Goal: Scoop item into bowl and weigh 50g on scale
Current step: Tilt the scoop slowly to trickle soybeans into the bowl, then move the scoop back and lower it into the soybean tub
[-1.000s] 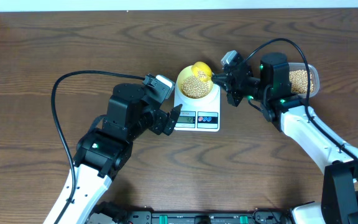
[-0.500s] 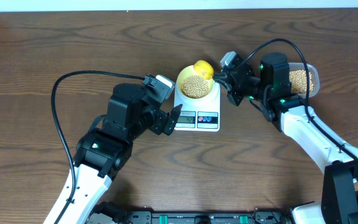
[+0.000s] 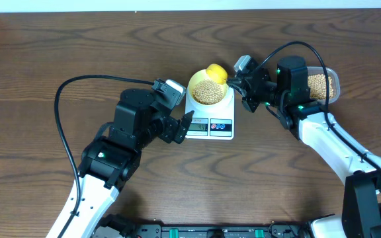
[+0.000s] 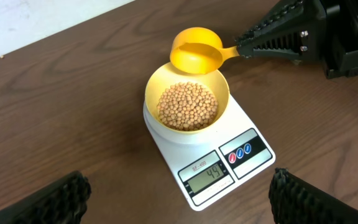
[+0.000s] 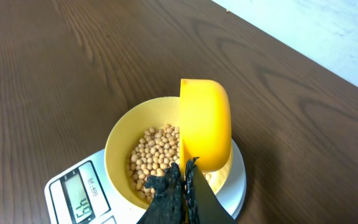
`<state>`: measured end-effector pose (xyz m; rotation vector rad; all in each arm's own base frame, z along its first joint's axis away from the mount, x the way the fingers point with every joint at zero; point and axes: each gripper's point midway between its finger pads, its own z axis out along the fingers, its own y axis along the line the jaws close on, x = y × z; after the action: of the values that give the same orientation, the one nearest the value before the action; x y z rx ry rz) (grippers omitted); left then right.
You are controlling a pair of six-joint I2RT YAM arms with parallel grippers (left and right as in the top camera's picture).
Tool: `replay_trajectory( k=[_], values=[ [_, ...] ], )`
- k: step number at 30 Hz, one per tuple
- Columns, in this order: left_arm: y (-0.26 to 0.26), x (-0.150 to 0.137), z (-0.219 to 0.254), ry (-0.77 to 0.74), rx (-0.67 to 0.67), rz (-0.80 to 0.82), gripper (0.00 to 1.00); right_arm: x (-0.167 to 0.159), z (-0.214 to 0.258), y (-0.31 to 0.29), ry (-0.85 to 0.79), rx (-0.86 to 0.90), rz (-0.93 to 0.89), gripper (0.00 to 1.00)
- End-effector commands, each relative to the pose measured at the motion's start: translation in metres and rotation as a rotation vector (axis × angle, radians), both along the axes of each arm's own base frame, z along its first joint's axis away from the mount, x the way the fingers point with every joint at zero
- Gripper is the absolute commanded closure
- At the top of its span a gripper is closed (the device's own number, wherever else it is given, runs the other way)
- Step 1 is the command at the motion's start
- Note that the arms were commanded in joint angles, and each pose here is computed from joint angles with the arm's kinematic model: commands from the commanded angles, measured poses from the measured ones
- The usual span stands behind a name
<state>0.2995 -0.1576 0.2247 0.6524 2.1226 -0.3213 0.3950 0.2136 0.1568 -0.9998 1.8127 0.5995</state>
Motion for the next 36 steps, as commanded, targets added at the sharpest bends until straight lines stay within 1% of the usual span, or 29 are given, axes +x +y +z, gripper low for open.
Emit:
replay_trajectory(
  k=[1, 18, 30, 33, 36],
  values=[
    [0.003, 0.001, 0.000, -0.002, 0.003, 0.016, 0.06, 0.000, 0.002, 0.002, -0.022, -0.010, 0.016, 0.99],
    [0.003, 0.001, 0.000, -0.002, 0.003, 0.017, 0.06, 0.000, 0.002, 0.002, -0.023, -0.011, 0.016, 0.99],
    [0.003, 0.001, 0.000, -0.002, 0.003, 0.016, 0.06, 0.001, 0.003, 0.001, -0.106, -0.061, 0.059, 0.99],
    [0.003, 0.001, 0.000, -0.002, 0.003, 0.017, 0.06, 0.004, 0.009, 0.002, -0.113, -0.037, 0.045, 0.99],
    [0.003, 0.001, 0.000, -0.002, 0.003, 0.017, 0.06, 0.013, 0.024, 0.002, -0.103, 0.042, -0.010, 0.99]
  ],
)
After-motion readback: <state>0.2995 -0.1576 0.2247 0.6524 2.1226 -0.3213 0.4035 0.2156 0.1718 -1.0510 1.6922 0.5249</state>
